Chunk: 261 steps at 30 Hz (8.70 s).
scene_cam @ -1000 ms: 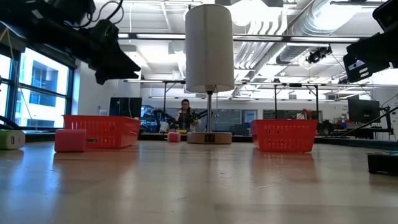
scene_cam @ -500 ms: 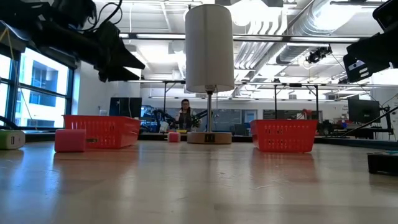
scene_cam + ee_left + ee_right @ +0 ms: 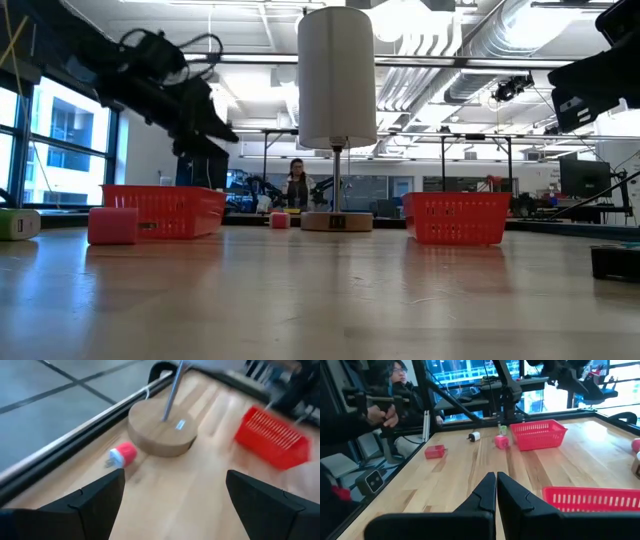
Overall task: Pick & Place Office items
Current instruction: Put the top pink charger adapter into the right red bin
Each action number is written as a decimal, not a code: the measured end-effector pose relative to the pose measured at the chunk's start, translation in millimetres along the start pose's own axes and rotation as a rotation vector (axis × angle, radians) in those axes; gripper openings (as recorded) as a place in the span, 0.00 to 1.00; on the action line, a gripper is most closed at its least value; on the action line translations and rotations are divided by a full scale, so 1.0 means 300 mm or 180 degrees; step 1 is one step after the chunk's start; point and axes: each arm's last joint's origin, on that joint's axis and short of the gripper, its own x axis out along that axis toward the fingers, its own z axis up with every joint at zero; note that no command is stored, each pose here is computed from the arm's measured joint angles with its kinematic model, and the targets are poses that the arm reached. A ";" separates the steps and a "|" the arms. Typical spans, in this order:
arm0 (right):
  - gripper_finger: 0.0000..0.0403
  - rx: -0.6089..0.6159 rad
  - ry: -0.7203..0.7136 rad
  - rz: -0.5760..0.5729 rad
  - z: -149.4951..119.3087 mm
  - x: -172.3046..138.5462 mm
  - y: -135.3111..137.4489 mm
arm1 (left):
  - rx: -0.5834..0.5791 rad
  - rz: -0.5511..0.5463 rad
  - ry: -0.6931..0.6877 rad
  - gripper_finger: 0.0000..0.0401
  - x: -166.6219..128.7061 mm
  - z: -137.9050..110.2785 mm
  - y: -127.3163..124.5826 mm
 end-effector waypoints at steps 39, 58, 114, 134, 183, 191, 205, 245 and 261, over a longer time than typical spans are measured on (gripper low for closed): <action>0.01 0.0286 -0.0055 -0.0208 0.002 0.000 -0.006 | 0.0657 0.0197 0.0703 0.85 0.197 -0.164 0.223; 0.01 0.0279 -0.0010 -0.0228 -0.004 0.003 -0.005 | 0.0615 0.0408 0.1102 0.85 0.327 -0.073 0.208; 0.01 0.0259 0.0132 -0.0266 -0.021 0.011 -0.004 | 0.1237 0.1092 0.1011 0.85 0.423 0.019 0.025; 0.01 0.0260 0.0132 -0.0265 -0.021 0.011 -0.004 | 0.0217 0.1417 0.0880 0.85 0.402 0.019 0.089; 0.01 0.0255 0.0150 -0.0270 -0.023 0.011 -0.004 | -0.0273 0.1318 0.0585 0.85 0.442 0.020 -0.042; 0.01 0.0296 0.0147 -0.0271 -0.023 0.011 -0.004 | -0.0535 0.1376 0.0443 0.85 0.451 0.021 -0.077; 0.01 0.0308 0.0148 -0.0271 -0.023 0.011 -0.004 | -0.0609 0.1599 0.0386 0.85 0.501 -0.031 -0.062; 0.01 0.0268 0.0199 -0.0297 -0.030 0.015 -0.003 | -0.0571 0.1789 0.0258 0.85 0.540 -0.066 -0.064; 0.01 0.0297 0.0179 -0.0284 -0.028 0.015 -0.003 | -0.0581 0.1875 0.0348 0.85 0.572 -0.122 -0.051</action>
